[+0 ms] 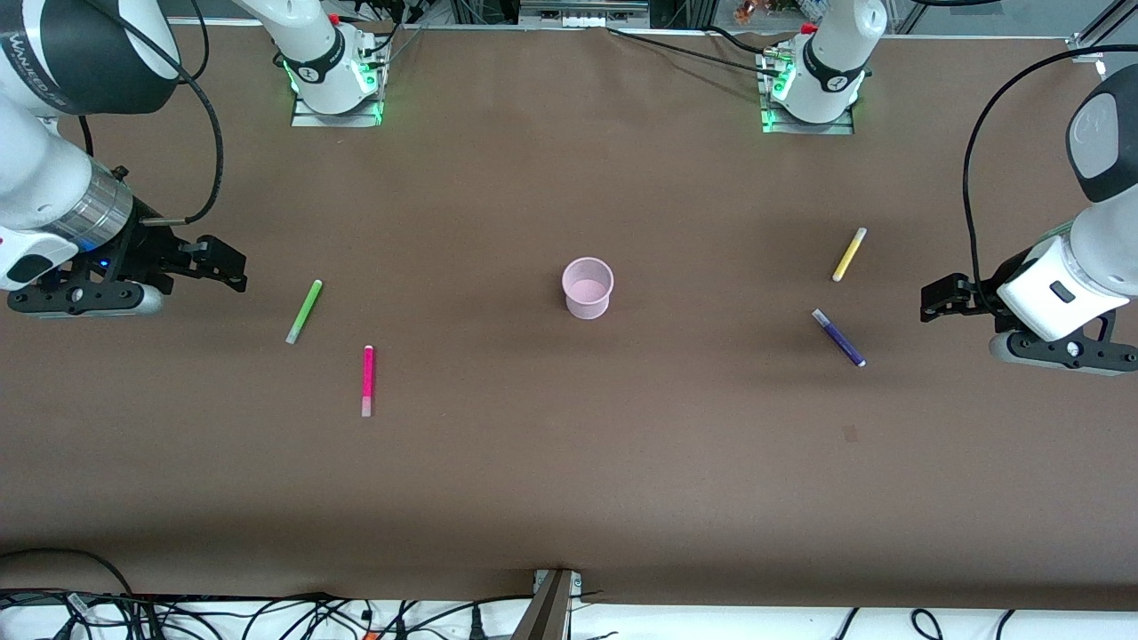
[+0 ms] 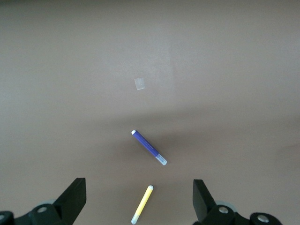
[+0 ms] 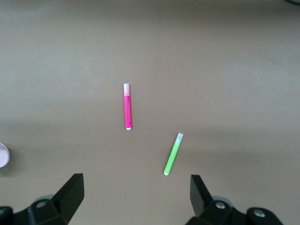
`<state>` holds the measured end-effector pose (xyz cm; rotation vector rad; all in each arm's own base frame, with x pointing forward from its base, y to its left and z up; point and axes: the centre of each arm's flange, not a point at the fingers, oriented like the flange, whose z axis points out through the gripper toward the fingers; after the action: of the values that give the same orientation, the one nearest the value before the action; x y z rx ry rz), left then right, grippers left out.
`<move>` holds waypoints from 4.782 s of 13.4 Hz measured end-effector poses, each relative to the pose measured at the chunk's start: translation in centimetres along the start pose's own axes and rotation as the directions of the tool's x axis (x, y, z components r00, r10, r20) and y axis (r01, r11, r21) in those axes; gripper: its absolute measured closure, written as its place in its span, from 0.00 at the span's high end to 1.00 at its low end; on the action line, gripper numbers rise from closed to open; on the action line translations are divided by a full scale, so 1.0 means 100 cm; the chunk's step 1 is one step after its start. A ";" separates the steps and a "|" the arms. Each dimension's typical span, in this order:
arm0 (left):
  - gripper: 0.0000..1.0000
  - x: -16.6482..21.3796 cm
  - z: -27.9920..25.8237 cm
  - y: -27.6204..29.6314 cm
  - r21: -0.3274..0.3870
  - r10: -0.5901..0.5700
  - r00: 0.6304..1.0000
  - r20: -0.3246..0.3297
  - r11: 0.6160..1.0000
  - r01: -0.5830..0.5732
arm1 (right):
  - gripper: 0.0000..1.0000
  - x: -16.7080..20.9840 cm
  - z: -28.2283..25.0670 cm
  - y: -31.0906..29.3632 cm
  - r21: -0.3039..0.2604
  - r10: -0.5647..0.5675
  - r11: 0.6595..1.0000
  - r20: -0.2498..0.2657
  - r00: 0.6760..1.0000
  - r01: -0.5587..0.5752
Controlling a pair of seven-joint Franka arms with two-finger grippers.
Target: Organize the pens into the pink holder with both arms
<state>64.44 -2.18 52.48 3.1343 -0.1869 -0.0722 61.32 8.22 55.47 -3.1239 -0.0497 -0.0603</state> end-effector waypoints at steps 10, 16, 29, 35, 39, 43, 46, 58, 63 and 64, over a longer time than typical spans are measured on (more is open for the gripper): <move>1.00 -0.004 0.005 -0.003 -0.003 -0.006 0.999 0.036 1.000 0.006 | 1.00 0.000 0.000 -0.001 0.000 -0.002 1.000 -0.001 1.000 0.002; 1.00 -0.005 0.065 -0.031 -0.001 -0.128 0.981 0.145 0.992 0.129 | 1.00 0.000 0.000 -0.004 0.000 -0.006 1.000 -0.001 1.000 0.006; 1.00 -0.050 0.279 -0.027 0.006 -0.585 0.810 0.021 0.811 0.585 | 1.00 0.000 0.000 -0.004 0.000 -0.006 1.000 -0.002 1.000 0.006; 1.00 -0.051 0.326 -0.010 -0.006 -0.632 0.775 0.017 0.775 0.632 | 1.00 0.000 0.000 -0.003 0.000 -0.005 1.000 -0.002 1.000 0.005; 1.00 -0.052 0.336 -0.010 -0.002 -0.637 0.771 0.025 0.771 0.637 | 1.00 0.000 0.000 -0.003 0.000 -0.005 1.000 -0.002 1.000 0.005; 1.00 -0.053 0.351 -0.010 -0.001 -0.638 0.769 0.028 0.769 0.639 | 1.00 0.000 0.000 -0.003 0.000 -0.005 1.000 -0.002 1.000 0.005; 0.92 -0.053 0.356 -0.010 0.002 -0.638 0.769 0.033 0.770 0.639 | 1.00 0.000 0.000 -0.003 0.000 -0.005 1.000 -0.002 1.000 0.005; 0.18 -0.034 0.333 -0.004 -0.033 -0.629 0.777 -0.012 0.777 0.628 | 1.00 0.000 0.000 -0.003 0.000 -0.005 1.000 -0.002 1.000 0.005; 0.18 0.003 0.191 0.066 -0.063 -0.611 0.792 0.011 0.790 0.610 | 1.00 0.000 0.000 -0.003 0.000 -0.005 1.000 -0.003 1.000 0.005; 0.18 0.005 0.166 0.088 -0.082 -0.635 0.772 0.005 0.769 0.634 | 1.00 0.000 0.000 -0.003 0.000 -0.005 1.000 -0.003 1.000 0.005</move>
<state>63.12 -10.94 35.92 2.9513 0.8668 -0.0385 61.34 8.56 55.51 -3.1235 -0.0580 -0.0655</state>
